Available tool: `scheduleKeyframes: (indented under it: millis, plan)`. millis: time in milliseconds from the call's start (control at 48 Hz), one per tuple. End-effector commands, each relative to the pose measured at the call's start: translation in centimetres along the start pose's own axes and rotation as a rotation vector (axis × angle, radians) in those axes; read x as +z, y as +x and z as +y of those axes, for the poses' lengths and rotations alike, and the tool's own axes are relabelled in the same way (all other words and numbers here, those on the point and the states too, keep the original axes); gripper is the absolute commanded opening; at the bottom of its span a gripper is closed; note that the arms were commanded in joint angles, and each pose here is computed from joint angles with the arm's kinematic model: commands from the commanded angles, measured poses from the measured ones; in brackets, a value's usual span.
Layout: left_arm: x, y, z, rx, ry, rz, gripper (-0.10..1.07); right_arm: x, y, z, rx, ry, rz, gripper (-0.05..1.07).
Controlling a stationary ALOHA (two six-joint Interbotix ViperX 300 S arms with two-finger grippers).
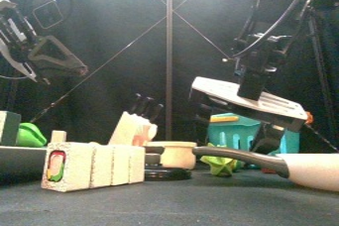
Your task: Grab cleaver
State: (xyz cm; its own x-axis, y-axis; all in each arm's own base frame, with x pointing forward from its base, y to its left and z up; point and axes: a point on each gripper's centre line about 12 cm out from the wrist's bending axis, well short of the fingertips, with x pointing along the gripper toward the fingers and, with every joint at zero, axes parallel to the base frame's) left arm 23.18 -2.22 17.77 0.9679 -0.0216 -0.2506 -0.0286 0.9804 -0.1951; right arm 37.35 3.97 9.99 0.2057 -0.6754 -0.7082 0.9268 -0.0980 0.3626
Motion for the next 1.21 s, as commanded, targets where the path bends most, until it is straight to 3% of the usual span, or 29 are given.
scheduleKeyframes:
  millis: [0, 208, 438, 583, 667, 875, 1188]
  plan:
    - [0.4, 0.2, -0.2, -0.004, -0.001, -0.012, 0.12, 1.8, -2.0, 0.9, 0.047, 0.041, 0.021, 1.00]
    - [0.4, 0.2, -0.1, -0.003, -0.001, -0.012, 0.12, 4.7, -4.6, 1.6, 0.167, 0.049, 0.018, 1.00]
    - [0.7, 0.3, -0.1, -0.001, -0.003, -0.023, 0.12, 7.3, -6.8, 3.9, 0.434, -0.048, -0.053, 1.00]
    - [1.5, 0.3, -0.1, 0.001, -0.007, -0.056, 0.12, 7.7, -7.9, 6.4, 0.638, -0.140, 0.006, 1.00]
    - [1.6, 0.2, -0.1, 0.001, -0.007, -0.059, 0.12, 8.2, -7.4, 7.5, 0.705, -0.181, 0.069, 1.00]
    - [0.8, -0.1, 0.2, 0.007, -0.006, -0.038, 0.12, 11.0, -5.7, 9.4, 0.798, -0.237, 0.173, 1.00]
    - [0.3, -0.3, 0.3, 0.009, -0.004, -0.025, 0.12, 16.7, -5.7, 11.4, 0.923, -0.312, 0.127, 1.00]
